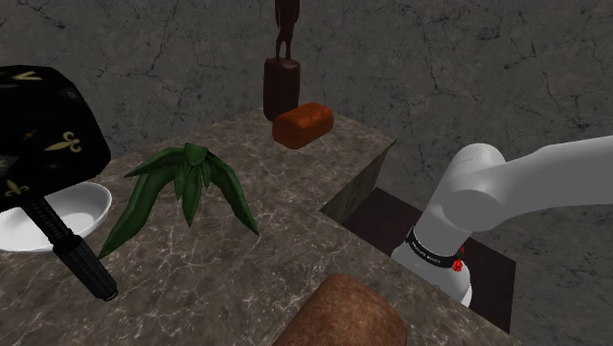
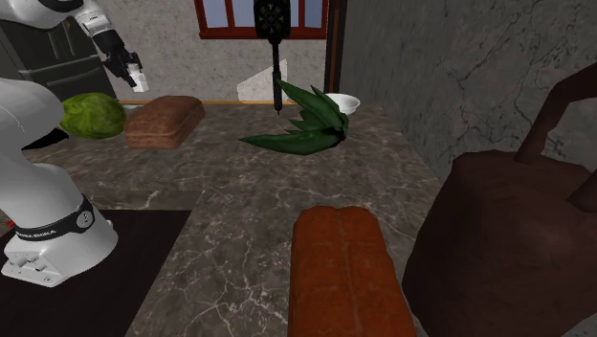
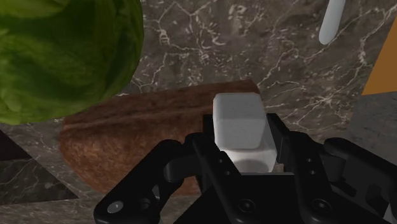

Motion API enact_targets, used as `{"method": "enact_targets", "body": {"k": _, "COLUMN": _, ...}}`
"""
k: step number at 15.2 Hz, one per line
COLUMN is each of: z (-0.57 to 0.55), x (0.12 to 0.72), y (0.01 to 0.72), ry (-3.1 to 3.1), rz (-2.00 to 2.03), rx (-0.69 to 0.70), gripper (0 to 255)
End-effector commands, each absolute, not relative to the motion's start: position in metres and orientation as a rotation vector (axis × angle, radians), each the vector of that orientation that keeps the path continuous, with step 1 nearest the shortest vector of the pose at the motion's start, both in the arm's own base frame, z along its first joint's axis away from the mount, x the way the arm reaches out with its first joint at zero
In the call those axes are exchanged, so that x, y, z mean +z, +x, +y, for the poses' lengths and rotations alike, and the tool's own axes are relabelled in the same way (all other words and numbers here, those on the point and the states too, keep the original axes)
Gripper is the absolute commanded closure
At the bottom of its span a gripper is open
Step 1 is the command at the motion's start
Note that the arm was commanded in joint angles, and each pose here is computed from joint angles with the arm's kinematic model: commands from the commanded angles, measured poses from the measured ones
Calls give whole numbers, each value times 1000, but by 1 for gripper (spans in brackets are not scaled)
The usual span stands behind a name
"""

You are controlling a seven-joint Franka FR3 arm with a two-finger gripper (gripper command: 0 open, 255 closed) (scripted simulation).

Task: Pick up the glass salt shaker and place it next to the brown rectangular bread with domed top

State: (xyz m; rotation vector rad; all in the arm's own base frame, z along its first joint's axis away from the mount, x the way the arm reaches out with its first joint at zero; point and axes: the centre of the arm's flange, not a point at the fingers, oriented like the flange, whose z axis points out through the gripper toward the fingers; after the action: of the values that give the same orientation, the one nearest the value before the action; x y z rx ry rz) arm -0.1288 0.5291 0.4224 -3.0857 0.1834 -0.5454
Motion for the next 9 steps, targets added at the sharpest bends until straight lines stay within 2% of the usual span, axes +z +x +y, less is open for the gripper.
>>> {"method": "enact_targets", "body": {"k": 1, "z": 529, "x": 413, "y": -129, "ry": -3085, "rz": 184, "rx": -545, "gripper": 255}}
{"method": "enact_targets", "body": {"k": 9, "z": 529, "x": 371, "y": -129, "ry": -3085, "rz": 184, "rx": -545, "gripper": 255}}
